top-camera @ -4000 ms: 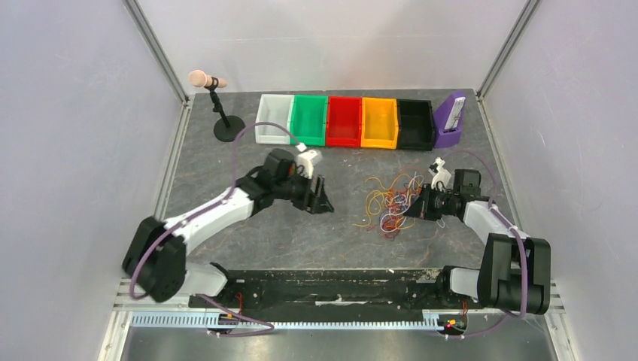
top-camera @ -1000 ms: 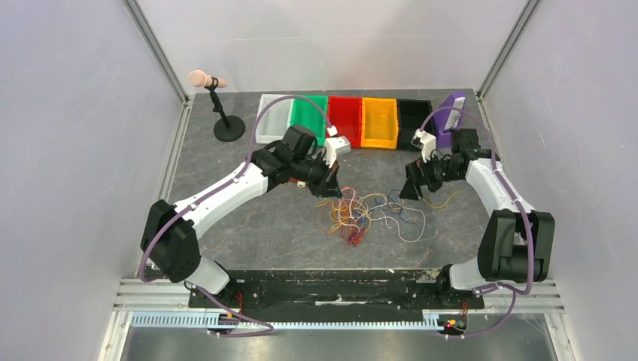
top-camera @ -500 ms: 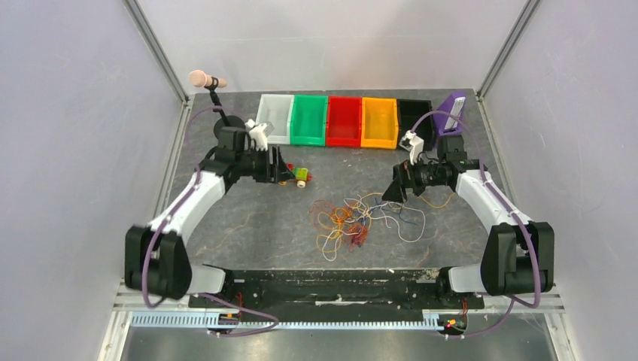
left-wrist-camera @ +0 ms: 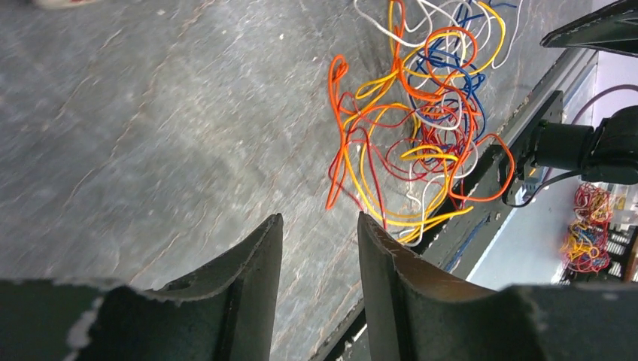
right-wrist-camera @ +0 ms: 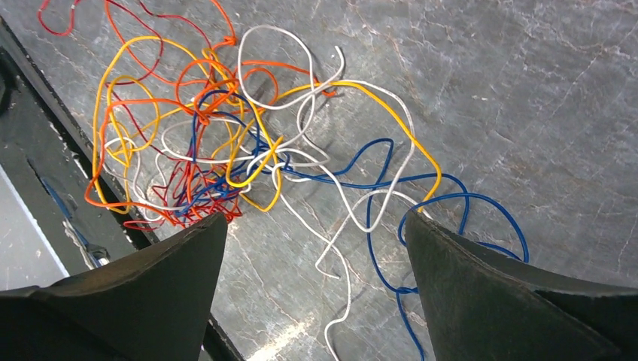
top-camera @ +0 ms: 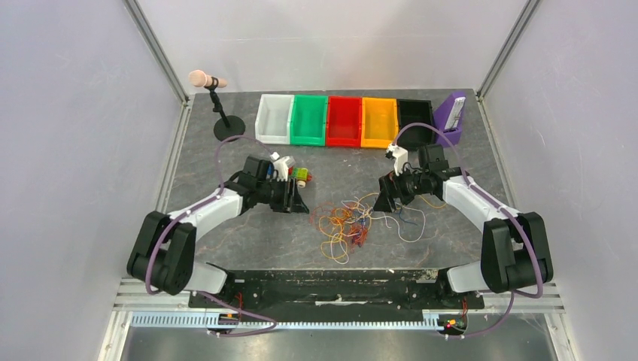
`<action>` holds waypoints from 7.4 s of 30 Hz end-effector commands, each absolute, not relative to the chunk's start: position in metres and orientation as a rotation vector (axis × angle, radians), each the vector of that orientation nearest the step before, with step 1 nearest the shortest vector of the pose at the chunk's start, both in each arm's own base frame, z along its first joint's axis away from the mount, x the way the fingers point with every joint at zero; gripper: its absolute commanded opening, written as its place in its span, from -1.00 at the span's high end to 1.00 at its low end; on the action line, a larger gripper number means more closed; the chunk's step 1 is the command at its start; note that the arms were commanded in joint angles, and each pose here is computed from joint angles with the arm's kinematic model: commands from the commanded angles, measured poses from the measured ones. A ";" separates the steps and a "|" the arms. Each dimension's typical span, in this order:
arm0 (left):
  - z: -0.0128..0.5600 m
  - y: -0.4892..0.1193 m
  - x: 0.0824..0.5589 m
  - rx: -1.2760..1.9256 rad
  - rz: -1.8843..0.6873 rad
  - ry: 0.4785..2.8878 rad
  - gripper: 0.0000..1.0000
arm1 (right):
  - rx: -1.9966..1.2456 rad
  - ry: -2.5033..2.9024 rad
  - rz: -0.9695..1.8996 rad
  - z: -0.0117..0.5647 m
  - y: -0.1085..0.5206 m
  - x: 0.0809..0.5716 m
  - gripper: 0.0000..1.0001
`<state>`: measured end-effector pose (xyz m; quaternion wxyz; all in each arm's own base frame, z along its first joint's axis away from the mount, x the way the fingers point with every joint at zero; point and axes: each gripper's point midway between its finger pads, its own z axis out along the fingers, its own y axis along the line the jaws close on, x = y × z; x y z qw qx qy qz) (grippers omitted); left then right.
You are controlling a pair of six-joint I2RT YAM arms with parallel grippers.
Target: Untangle the cables
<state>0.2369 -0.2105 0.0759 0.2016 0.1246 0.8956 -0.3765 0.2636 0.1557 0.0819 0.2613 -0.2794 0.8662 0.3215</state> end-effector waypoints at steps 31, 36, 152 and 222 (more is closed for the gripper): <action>0.158 -0.213 0.271 0.599 -0.824 2.328 0.95 | -0.823 2.627 0.363 -0.003 0.087 0.263 -0.27; 0.239 -0.188 0.269 0.623 -0.686 2.164 0.95 | -0.843 2.689 0.283 -0.020 0.074 0.255 -0.18; 0.584 -0.075 0.362 0.153 -0.828 1.374 0.96 | -1.110 1.890 0.914 0.127 0.247 0.263 -0.96; 0.111 -0.101 0.611 0.148 -0.074 2.184 0.92 | -0.877 2.108 0.836 0.089 0.166 0.285 -0.96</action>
